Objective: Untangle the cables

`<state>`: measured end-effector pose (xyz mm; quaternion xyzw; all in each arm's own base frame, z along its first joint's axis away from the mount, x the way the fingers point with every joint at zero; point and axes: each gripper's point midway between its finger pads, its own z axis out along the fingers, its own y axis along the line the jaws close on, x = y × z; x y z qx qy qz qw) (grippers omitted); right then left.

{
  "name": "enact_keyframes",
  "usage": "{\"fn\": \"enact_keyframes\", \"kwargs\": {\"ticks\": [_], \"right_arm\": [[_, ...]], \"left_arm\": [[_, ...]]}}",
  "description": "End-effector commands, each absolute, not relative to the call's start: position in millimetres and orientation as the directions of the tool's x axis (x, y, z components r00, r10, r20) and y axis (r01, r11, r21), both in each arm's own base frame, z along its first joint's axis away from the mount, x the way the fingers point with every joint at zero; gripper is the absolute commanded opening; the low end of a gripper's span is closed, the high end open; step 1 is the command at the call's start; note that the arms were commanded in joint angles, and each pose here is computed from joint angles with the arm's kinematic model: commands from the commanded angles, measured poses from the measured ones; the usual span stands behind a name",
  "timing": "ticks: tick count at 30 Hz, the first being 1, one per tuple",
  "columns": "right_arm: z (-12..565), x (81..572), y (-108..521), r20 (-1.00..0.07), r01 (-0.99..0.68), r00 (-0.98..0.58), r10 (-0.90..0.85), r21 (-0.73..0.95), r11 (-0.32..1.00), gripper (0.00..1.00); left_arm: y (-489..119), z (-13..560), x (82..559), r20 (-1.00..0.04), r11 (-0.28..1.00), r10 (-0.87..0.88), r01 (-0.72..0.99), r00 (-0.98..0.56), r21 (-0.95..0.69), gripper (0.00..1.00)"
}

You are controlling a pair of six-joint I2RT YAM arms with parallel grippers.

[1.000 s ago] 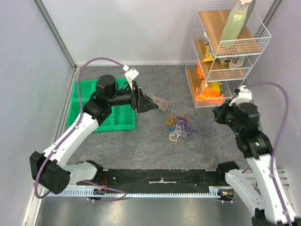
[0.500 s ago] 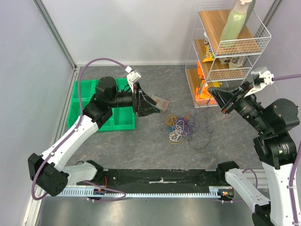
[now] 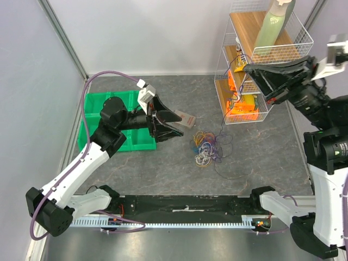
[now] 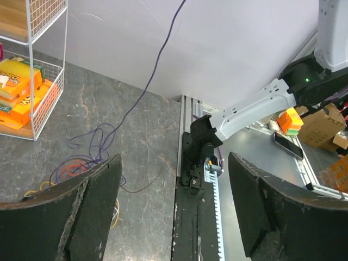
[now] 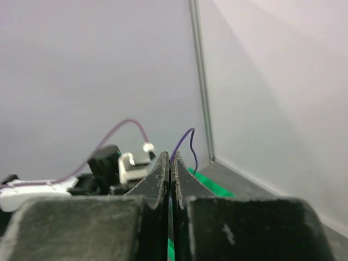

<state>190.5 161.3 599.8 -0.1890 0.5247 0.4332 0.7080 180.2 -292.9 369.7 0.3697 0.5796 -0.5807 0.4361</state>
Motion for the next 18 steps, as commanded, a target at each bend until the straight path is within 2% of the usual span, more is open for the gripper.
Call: {"fn": "enact_keyframes", "kwargs": {"ticks": [1, 3, 6, 8, 12, 14, 16, 18], "right_arm": [[659, 156, 163, -0.835, -0.886, 0.130, 0.535, 0.144, 0.440, 0.00], [668, 152, 166, -0.817, -0.906, 0.125, 0.562, 0.137, 0.400, 0.00], [669, 153, 167, -0.810, -0.913, 0.104, 0.577, 0.153, 0.379, 0.00], [667, 153, 167, -0.812, -0.911, 0.092, 0.576, 0.165, 0.378, 0.00], [663, 153, 167, -0.813, -0.908, 0.062, 0.579, 0.195, 0.370, 0.00], [664, 150, 168, -0.812, -0.912, 0.052, 0.582, 0.198, 0.359, 0.00], [671, 144, 166, -0.804, -0.915, 0.062, 0.591, 0.191, 0.355, 0.00], [679, 139, 164, -0.796, -0.919, 0.072, 0.601, 0.181, 0.350, 0.00]], "left_arm": [[-295, 387, 183, -0.933, 0.037, -0.202, 0.950, -0.296, -0.310, 0.87], [-302, 398, 200, -0.902, 0.110, -0.315, 0.933, -0.295, -0.343, 0.90], [-330, 414, 208, -0.899, 0.181, -0.381, 0.936, -0.215, -0.300, 0.92], [-367, 419, 195, -0.915, 0.150, -0.360, 0.957, -0.180, -0.247, 0.93], [-419, 419, 176, -0.909, 0.078, -0.362, 0.965, -0.208, -0.251, 0.93], [-436, 413, 185, -0.900, 0.124, -0.379, 0.952, -0.215, -0.279, 0.93], [-454, 405, 188, -0.901, 0.111, -0.360, 0.948, -0.242, -0.299, 0.90], [-470, 396, 187, -0.903, 0.081, -0.334, 0.946, -0.272, -0.315, 0.81]]}}
